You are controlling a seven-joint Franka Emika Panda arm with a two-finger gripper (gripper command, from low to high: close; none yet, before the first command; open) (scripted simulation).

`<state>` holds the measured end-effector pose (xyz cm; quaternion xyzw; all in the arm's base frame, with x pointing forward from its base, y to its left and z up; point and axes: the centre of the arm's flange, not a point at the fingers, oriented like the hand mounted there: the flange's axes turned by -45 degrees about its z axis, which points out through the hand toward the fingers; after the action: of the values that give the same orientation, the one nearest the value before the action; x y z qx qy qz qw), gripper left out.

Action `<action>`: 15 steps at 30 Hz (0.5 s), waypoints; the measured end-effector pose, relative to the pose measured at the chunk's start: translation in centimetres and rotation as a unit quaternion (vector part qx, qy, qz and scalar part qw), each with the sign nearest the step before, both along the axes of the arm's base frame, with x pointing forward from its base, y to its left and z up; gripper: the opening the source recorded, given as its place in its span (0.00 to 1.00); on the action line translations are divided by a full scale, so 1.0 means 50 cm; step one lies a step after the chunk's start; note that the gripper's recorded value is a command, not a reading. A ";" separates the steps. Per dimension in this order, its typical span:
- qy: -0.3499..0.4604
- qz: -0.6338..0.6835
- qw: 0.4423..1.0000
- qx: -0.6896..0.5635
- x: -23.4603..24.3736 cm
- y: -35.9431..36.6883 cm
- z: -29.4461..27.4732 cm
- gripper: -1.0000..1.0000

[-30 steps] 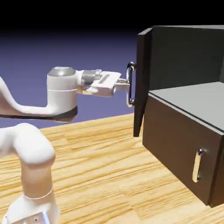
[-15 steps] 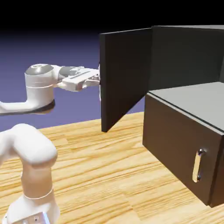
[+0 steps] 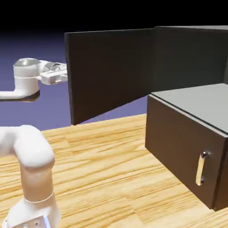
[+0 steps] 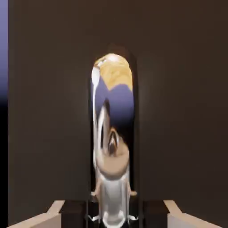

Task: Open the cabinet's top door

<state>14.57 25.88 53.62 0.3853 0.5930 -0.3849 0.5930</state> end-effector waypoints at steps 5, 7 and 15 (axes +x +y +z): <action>0.000 -0.049 0.999 0.000 -0.008 0.100 0.000 0.00; 0.000 -0.067 0.998 0.000 -0.009 0.137 0.000 0.00; 0.000 -0.134 0.991 0.000 0.001 0.275 0.000 0.00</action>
<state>14.64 39.61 53.62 0.4613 0.5362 -0.4608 0.5360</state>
